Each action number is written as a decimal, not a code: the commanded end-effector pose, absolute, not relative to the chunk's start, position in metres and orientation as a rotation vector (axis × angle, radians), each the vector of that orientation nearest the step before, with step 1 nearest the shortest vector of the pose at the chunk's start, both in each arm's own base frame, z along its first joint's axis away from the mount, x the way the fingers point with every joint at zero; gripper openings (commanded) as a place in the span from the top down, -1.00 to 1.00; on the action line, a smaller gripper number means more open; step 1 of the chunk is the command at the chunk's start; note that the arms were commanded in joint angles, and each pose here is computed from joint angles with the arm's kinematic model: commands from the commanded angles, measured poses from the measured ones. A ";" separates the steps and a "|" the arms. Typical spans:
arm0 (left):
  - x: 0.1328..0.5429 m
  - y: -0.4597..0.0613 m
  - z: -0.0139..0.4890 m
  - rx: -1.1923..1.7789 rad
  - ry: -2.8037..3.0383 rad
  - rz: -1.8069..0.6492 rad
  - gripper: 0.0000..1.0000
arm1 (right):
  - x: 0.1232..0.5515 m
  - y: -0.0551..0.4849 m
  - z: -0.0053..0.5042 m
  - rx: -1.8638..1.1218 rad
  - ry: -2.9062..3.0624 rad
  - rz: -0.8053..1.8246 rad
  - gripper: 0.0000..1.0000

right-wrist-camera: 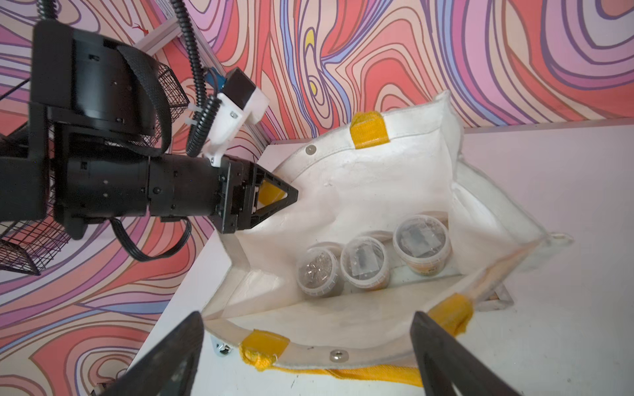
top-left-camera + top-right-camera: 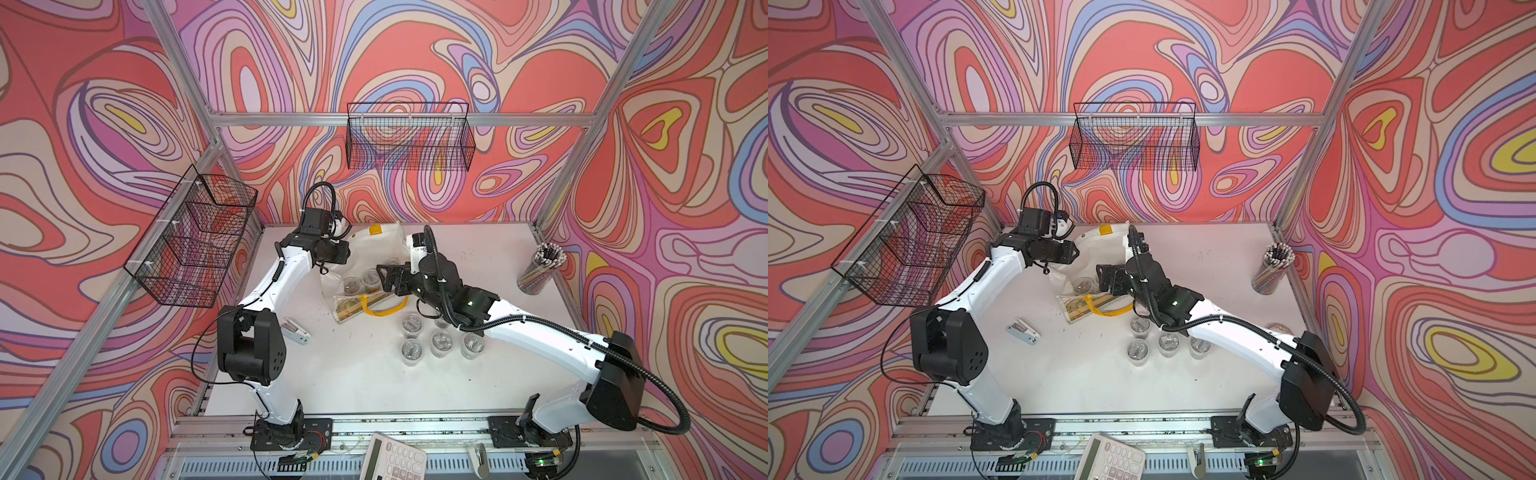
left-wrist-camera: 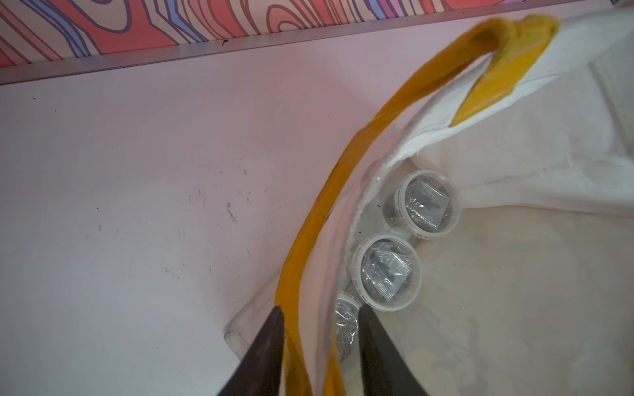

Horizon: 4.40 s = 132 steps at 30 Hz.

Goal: Take out the seed jars from the canvas bag
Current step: Adjust the canvas bag at the center of the board, then pick up the seed jar from the canvas bag.

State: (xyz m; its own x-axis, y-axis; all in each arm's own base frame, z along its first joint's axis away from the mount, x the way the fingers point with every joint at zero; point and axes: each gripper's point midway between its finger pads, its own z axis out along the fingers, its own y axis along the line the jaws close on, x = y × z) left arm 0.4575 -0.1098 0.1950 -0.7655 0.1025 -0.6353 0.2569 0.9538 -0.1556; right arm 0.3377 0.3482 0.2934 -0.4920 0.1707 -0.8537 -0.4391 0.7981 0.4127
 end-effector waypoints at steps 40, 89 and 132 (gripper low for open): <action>0.440 -0.111 0.282 0.232 2.199 -0.359 1.00 | 0.423 0.389 0.195 -0.125 2.210 0.586 -0.80; 0.412 -0.130 0.250 0.190 2.210 -0.567 1.00 | 0.435 0.404 0.091 0.192 2.317 0.546 -0.84; 0.415 -0.123 0.237 0.150 2.250 -0.514 1.00 | 0.437 0.409 0.166 0.167 2.168 0.616 -0.21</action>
State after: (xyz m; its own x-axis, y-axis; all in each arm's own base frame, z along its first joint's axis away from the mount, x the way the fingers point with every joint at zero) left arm 0.4140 -0.1229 0.2288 -0.6886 -0.0418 -0.7239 0.2746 0.9090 -0.3137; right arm 0.4407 0.4077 0.1253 -0.6695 0.3033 -0.6781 -0.0526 0.8912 0.4505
